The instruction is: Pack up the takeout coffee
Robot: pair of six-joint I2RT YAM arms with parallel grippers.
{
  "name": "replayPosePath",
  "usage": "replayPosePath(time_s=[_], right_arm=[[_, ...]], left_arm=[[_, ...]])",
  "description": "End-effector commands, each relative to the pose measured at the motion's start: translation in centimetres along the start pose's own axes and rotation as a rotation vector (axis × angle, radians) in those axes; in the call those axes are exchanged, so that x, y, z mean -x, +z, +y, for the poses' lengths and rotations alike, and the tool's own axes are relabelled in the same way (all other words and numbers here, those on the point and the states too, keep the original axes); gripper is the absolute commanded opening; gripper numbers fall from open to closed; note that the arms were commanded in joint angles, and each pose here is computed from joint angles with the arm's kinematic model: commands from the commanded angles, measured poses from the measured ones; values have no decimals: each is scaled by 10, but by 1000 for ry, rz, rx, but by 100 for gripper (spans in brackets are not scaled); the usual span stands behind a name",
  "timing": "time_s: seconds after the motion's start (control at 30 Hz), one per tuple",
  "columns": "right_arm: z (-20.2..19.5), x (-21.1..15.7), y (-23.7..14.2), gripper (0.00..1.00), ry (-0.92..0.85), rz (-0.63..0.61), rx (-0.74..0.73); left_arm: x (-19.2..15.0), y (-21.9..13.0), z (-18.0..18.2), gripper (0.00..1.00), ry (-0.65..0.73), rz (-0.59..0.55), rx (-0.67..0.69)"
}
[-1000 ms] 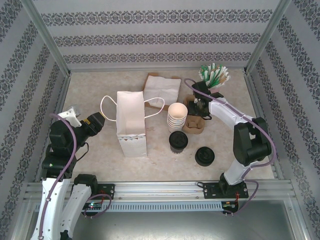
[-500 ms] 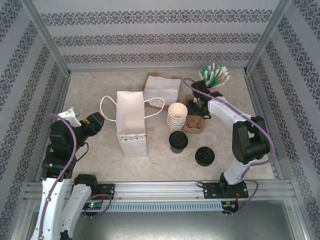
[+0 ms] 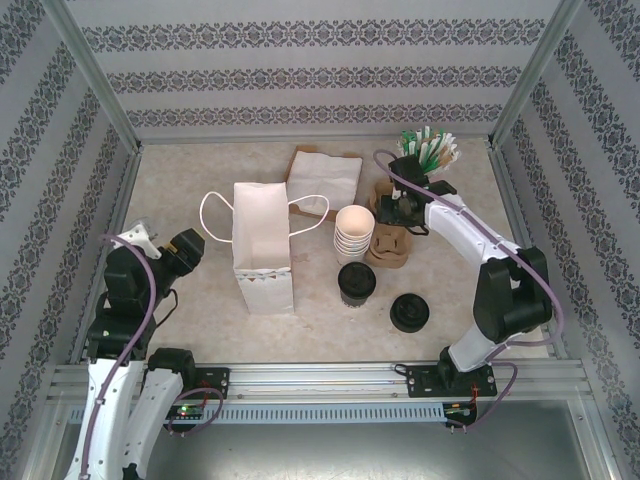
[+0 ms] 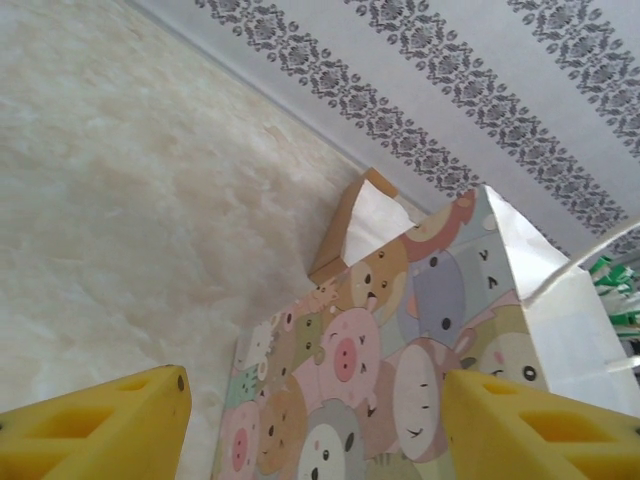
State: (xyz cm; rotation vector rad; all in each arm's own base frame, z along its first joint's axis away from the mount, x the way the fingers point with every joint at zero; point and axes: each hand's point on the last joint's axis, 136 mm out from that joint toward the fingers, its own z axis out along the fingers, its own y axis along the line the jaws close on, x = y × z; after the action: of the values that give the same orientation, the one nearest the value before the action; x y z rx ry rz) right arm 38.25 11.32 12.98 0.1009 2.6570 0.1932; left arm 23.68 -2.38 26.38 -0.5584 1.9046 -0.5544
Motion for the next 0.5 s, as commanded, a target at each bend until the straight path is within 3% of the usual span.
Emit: replayPosePath(time_s=[0.0,0.27,0.47], right_arm=[[0,5,-15,40,13,-14,-6],[-3,6,-37,40,24,-50,-12],[-6,-5,-31,41,37,-18,-16]], left_arm=[[-4,1,14,66,-17,-11,59],[-38,27,51,59,-92,88,185],[-65,49,64,57,-162,162,195]])
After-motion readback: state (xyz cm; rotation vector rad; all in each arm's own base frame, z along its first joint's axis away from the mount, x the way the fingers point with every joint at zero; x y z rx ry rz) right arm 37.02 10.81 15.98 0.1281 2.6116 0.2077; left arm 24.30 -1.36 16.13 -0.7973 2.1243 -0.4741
